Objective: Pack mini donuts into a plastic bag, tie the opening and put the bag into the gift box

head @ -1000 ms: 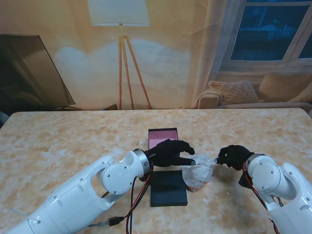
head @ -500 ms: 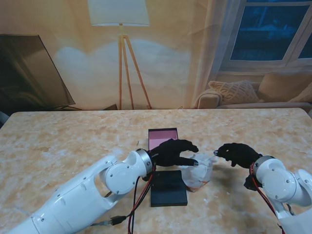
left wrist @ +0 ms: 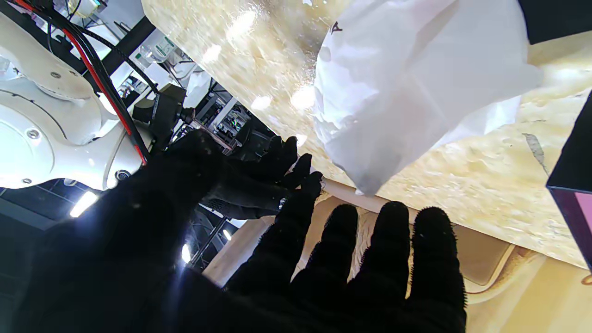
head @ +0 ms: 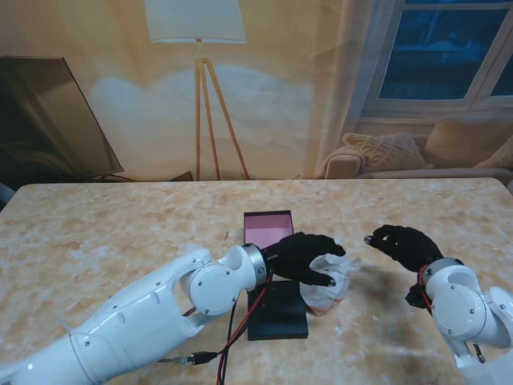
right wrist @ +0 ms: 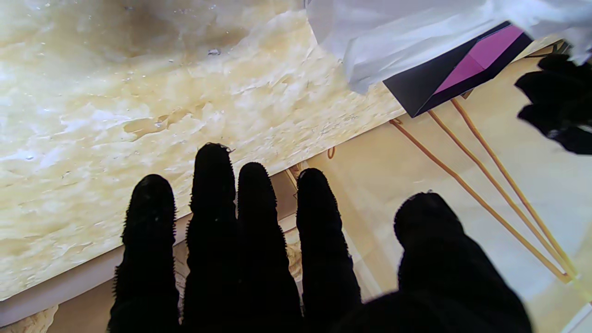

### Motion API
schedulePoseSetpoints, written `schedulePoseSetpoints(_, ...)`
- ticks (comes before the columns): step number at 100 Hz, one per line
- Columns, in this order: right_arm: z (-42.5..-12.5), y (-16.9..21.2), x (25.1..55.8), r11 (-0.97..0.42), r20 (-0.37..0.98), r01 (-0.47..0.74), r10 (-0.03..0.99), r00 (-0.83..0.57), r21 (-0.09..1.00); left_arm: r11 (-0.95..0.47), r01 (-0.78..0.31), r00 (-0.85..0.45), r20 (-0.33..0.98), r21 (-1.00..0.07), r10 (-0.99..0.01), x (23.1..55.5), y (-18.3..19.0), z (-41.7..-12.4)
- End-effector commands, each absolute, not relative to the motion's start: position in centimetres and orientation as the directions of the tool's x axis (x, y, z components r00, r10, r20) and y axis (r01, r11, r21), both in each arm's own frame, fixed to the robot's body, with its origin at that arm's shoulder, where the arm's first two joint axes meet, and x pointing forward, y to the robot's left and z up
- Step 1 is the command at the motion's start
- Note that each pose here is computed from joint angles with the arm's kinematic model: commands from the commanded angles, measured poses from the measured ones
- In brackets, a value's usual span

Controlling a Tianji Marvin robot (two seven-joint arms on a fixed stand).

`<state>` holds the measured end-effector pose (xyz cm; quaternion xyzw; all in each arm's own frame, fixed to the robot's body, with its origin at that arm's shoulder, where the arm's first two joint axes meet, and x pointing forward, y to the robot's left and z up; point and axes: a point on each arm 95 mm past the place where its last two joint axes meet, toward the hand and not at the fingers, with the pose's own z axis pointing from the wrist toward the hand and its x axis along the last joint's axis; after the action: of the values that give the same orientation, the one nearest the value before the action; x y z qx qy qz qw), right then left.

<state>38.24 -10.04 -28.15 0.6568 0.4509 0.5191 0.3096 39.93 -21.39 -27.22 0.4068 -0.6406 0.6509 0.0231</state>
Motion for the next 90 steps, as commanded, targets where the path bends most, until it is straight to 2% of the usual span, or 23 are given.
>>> schedulePoseSetpoints(1, -28.9, -9.9, 38.1, -0.408, 0.406, 0.297, 0.911, 0.068, 0.863, -0.152, -0.547, -0.687, 0.545, -0.823, -0.481, 39.8, -22.0, -27.0)
schedulePoseSetpoints(62, -29.3, -9.9, 38.4, -0.429, 0.416, 0.315, 0.902, 0.113, 0.847, 0.025, -0.493, -0.768, 0.422, -0.869, -0.482, 41.3, -23.3, -29.3)
schedulePoseSetpoints(90, -29.4, -10.0, 38.4, -0.428, 0.415, 0.326, 0.903, 0.111, 0.843, 0.035, -0.488, -0.770, 0.411, -0.872, -0.488, 42.1, -24.0, -30.4)
